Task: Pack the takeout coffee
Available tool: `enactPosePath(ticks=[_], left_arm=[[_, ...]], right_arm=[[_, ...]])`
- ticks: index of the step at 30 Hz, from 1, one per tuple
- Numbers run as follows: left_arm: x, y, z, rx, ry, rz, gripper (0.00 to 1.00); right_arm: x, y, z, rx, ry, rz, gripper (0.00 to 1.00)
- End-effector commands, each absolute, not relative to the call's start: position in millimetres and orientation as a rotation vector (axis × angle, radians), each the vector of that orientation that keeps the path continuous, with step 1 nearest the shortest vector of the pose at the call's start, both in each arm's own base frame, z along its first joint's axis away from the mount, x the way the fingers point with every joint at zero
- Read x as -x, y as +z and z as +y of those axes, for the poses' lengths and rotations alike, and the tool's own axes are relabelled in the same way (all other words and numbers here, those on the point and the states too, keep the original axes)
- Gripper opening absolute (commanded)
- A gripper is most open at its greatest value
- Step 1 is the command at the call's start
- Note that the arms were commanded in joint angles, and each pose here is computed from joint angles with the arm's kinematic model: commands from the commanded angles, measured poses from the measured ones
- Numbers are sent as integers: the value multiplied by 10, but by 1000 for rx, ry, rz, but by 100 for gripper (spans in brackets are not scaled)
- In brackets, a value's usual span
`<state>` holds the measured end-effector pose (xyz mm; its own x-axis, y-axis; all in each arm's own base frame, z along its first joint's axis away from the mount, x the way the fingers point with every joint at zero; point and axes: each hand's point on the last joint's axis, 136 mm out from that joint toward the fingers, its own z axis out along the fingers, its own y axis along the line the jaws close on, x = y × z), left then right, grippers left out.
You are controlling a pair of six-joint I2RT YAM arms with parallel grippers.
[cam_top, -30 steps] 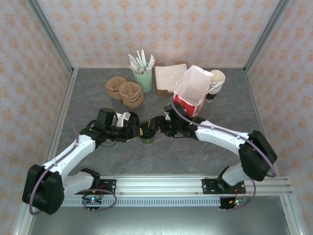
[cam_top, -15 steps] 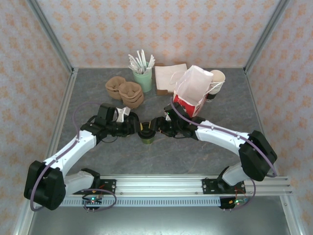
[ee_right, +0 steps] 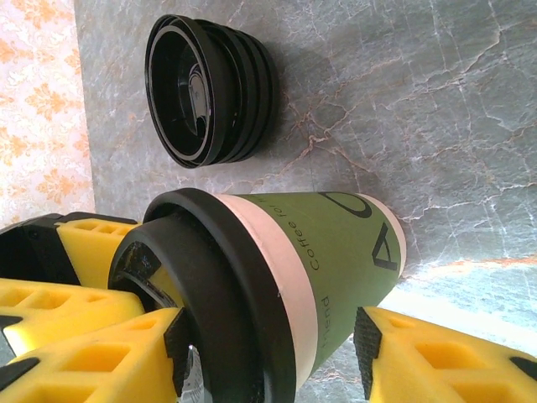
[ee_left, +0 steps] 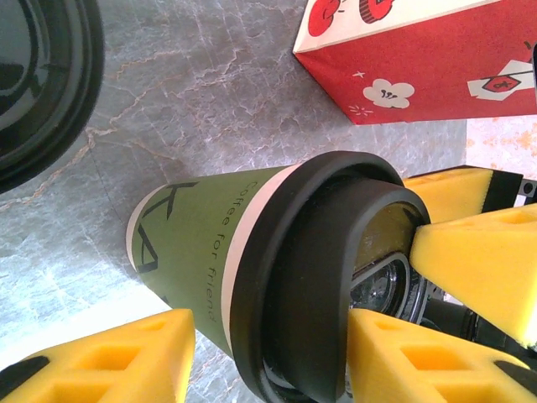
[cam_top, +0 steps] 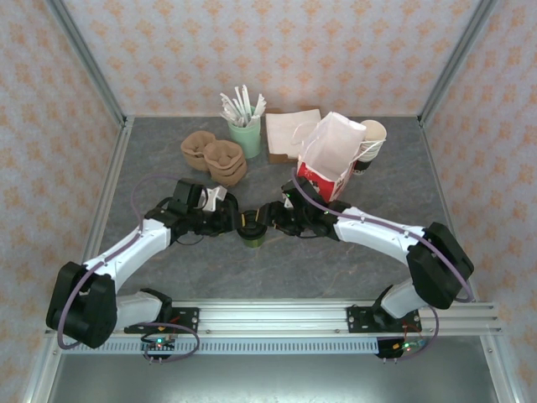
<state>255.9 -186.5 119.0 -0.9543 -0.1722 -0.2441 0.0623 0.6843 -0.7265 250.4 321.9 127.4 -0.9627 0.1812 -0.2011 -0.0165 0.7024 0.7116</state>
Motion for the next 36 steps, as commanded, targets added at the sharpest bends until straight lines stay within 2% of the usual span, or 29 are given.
enactPosePath(ticks=[1, 20, 36], left_arm=[[-2530, 1108, -1874, 48, -1125, 2617, 51], [-2555, 1041, -1892, 41, -1118, 2636, 51], [-2474, 916, -1855, 47, -1099, 2662, 50]], right_arm=[[-2485, 984, 3102, -202, 1027, 2718, 54], [-2423, 768, 3025, -315, 1038, 2729, 49], [-2375, 671, 2957, -305, 1005, 2744, 48]])
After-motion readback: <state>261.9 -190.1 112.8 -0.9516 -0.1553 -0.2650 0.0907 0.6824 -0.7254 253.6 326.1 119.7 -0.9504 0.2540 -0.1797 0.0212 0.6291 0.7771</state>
